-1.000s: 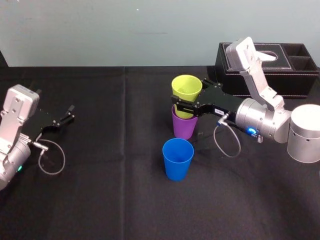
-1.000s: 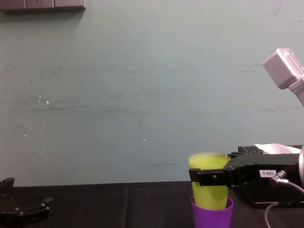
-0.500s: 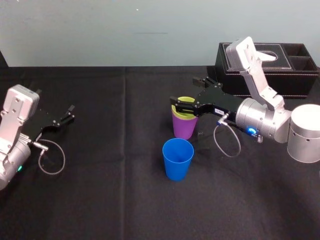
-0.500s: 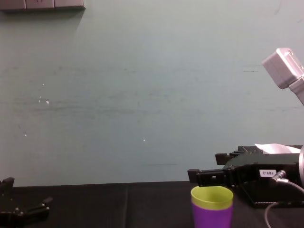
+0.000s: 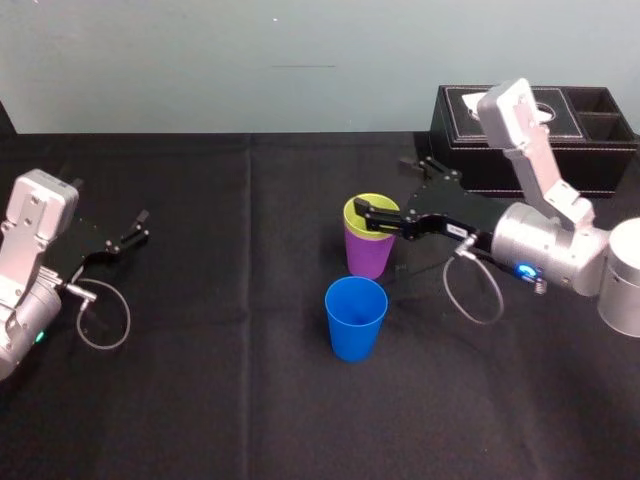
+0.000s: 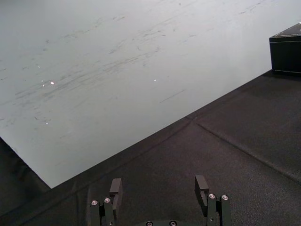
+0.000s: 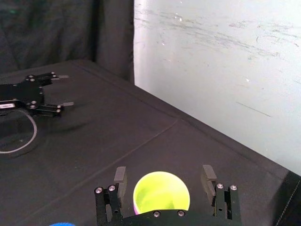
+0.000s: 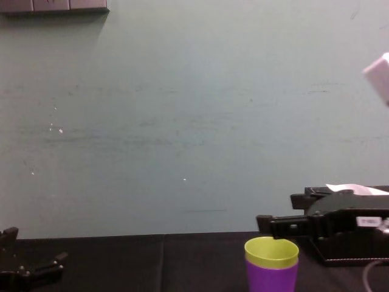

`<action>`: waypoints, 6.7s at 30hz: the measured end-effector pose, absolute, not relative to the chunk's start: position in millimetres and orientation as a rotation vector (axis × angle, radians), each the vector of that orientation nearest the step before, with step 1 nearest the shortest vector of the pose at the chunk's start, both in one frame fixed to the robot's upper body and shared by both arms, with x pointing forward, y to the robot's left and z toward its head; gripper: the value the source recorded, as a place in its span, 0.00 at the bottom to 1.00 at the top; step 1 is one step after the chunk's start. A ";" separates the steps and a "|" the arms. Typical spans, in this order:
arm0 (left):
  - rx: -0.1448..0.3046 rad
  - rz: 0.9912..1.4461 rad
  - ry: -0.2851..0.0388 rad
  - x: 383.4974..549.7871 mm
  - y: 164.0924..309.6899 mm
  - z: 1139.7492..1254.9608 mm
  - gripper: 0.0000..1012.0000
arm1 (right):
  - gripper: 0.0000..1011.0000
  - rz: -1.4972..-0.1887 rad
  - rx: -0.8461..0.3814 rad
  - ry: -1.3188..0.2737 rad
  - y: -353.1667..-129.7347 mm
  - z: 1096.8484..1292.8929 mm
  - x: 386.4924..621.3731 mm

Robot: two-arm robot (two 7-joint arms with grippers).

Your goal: Stack the three plastic cups sequentially using one hand.

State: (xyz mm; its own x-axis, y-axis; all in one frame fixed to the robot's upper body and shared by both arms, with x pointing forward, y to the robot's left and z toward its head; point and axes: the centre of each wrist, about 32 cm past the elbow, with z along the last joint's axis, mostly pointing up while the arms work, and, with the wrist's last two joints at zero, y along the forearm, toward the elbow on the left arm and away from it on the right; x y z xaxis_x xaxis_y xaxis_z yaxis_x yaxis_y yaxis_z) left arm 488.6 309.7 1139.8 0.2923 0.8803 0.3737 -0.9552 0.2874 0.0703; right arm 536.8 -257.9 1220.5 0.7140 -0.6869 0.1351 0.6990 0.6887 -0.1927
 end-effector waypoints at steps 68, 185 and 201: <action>0.304 1.248 -0.285 488.6 309.7 1139.8 1.00 | 0.99 -0.477 -0.355 0.019 -301.4 1178.3 484.0; 0.304 1.248 -0.285 488.6 309.7 1139.8 1.00 | 0.72 -0.521 -0.335 -0.118 -264.0 1241.7 498.5; 0.304 1.248 -0.285 488.6 309.7 1139.8 1.00 | 0.72 -0.615 -0.303 -0.098 -265.6 1273.7 515.9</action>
State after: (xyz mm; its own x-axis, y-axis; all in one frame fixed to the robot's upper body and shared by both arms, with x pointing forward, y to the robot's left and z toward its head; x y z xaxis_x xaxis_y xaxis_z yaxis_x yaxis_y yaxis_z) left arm 488.6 309.7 1139.8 0.2923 0.8803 0.3738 -0.9552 0.2874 0.0702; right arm 515.9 -265.6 1273.7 0.8134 -0.5532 0.1798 0.5816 0.7740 -0.2502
